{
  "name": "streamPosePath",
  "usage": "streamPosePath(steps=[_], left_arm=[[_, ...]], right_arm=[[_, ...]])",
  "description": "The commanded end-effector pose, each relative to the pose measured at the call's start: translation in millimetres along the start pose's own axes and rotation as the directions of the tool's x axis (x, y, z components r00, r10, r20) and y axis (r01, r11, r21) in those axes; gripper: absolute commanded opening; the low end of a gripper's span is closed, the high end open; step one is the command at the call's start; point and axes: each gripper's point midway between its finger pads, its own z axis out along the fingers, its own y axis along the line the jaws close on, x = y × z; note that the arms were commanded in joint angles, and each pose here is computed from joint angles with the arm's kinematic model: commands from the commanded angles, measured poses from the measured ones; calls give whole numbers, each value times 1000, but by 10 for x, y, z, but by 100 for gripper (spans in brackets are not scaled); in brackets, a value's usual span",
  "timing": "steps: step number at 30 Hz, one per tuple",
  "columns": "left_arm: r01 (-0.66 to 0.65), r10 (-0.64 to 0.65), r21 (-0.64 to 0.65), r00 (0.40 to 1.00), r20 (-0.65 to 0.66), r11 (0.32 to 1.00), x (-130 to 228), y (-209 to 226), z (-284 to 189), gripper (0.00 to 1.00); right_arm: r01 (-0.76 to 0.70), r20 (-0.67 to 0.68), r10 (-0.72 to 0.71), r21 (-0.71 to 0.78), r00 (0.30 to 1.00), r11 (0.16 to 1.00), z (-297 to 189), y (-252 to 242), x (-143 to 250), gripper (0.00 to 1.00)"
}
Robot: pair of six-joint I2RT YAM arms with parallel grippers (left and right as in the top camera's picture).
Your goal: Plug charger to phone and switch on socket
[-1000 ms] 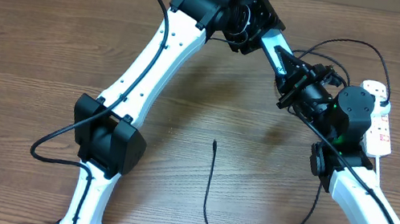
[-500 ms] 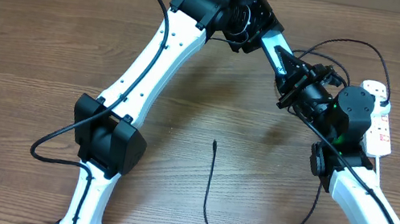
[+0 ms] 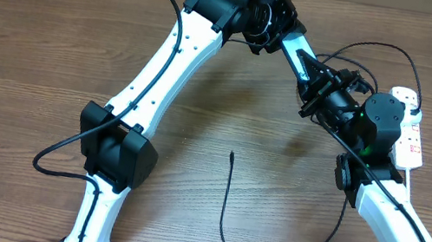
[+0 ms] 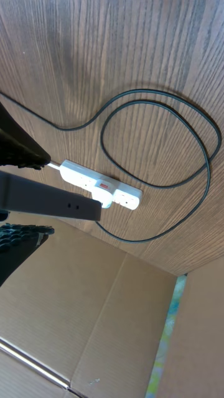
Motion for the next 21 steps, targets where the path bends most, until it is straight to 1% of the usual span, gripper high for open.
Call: streamPosePath(steps=[1,3,5,10,19,21], left_arm=[[-10,11,14,1000,-5,1000,57,-68,13,32],[-12,12,12,1000,-3,1000,62,-69,18,29],[-12,12,12,1000,-3,1000,62,-69,18,24],[-12,12,12,1000,-1,1000,58,-67,18,18],[-12,12,11,1000,-1,1000,59,-67,19,16],[-12,12,11,1000,-1,1000,61,-68,20,15]], right_arm=[[15,-13,-16,-32,1000,999,12,108,66,4],[15,-13,-16,-32,1000,999,12,108,67,4],[15,-14,-16,-32,1000,999,12,108,67,4],[15,-13,-15,-32,1000,999,12,108,66,4],[15,-14,-16,-32,1000,999,12,108,67,4],[16,-13,-16,-32,1000,999,12,108,67,6]])
